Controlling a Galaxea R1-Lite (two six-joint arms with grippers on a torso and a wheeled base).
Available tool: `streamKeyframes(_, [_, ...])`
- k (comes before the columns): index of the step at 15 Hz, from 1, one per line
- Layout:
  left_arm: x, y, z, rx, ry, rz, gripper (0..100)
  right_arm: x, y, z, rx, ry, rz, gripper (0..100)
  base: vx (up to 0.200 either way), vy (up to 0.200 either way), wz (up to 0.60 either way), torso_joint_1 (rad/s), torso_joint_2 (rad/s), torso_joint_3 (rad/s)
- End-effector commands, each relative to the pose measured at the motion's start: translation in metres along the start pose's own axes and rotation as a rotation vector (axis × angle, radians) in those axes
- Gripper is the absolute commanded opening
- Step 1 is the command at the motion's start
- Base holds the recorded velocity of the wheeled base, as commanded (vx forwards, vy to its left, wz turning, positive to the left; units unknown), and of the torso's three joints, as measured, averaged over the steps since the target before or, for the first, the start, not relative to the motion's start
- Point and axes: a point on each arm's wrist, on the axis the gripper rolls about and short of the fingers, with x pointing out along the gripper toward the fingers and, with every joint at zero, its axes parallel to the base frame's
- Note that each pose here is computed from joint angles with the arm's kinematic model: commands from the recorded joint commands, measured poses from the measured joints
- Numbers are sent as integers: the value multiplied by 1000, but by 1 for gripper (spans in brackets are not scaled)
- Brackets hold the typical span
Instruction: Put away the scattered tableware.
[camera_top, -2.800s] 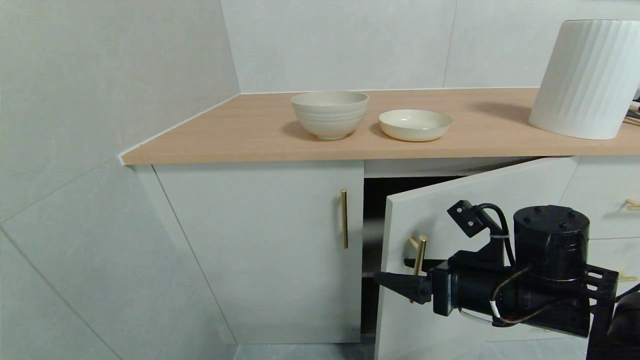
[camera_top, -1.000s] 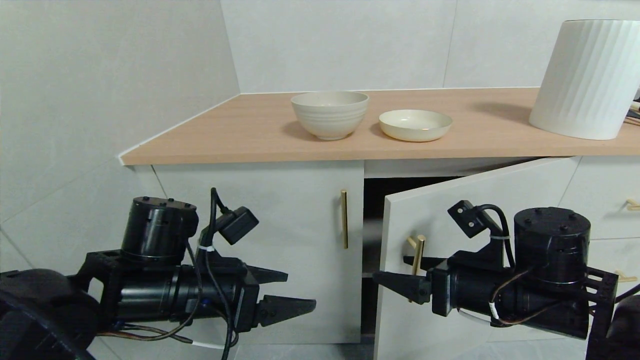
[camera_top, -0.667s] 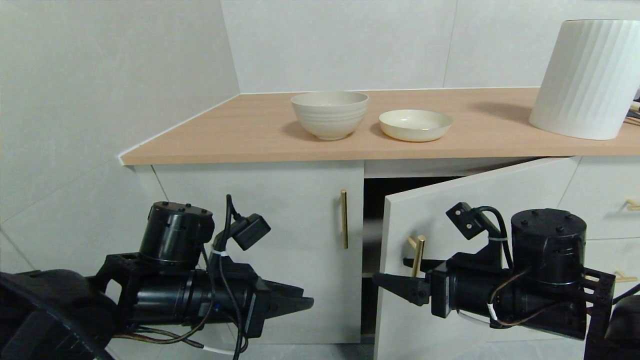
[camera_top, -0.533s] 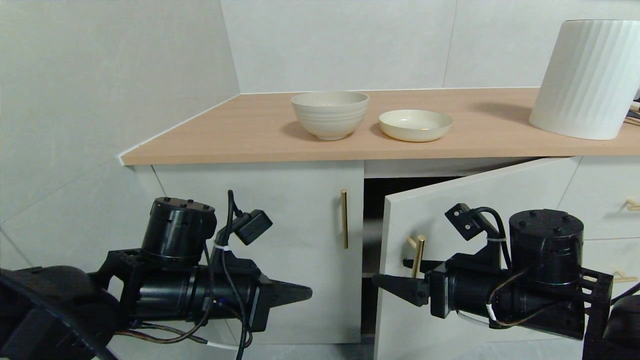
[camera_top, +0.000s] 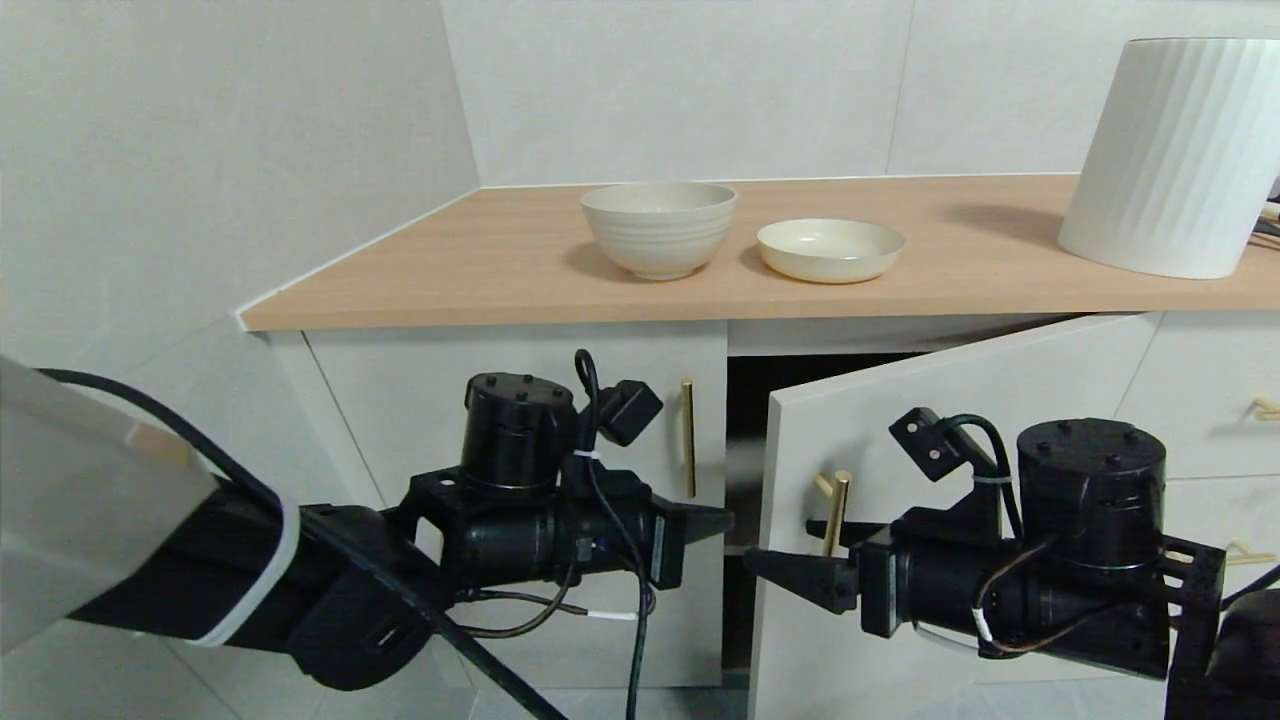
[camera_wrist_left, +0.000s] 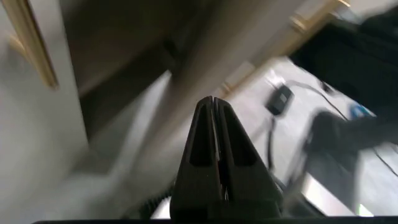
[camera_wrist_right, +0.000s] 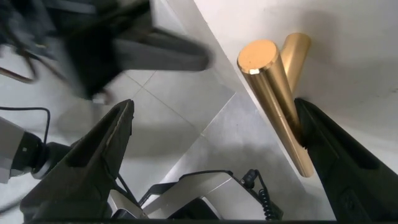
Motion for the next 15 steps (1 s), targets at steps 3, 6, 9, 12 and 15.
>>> streamKeyframes(3, [30,6,-16,12,-81,-13,0,-6,4,3,-9,-19,9,100,0,0,0,0,0,0])
streamKeyframes(6, [38,8,-16,19,-151,-20,0,-7,4,4,-12,-22,9,100,0,0,0,0,0,0])
streamKeyframes(9, [50,16,-23,24,-166,-8,0,-6,3,2,-13,-16,8,100,0,0,0,0,0,0])
streamKeyframes(12, [55,14,-22,39,-190,-22,0,-6,4,3,-16,-20,10,100,0,0,0,0,0,0])
streamKeyframes(15, [64,15,-22,62,-242,-44,0,-12,3,-1,-39,-14,-8,100,0,0,0,0,0,0])
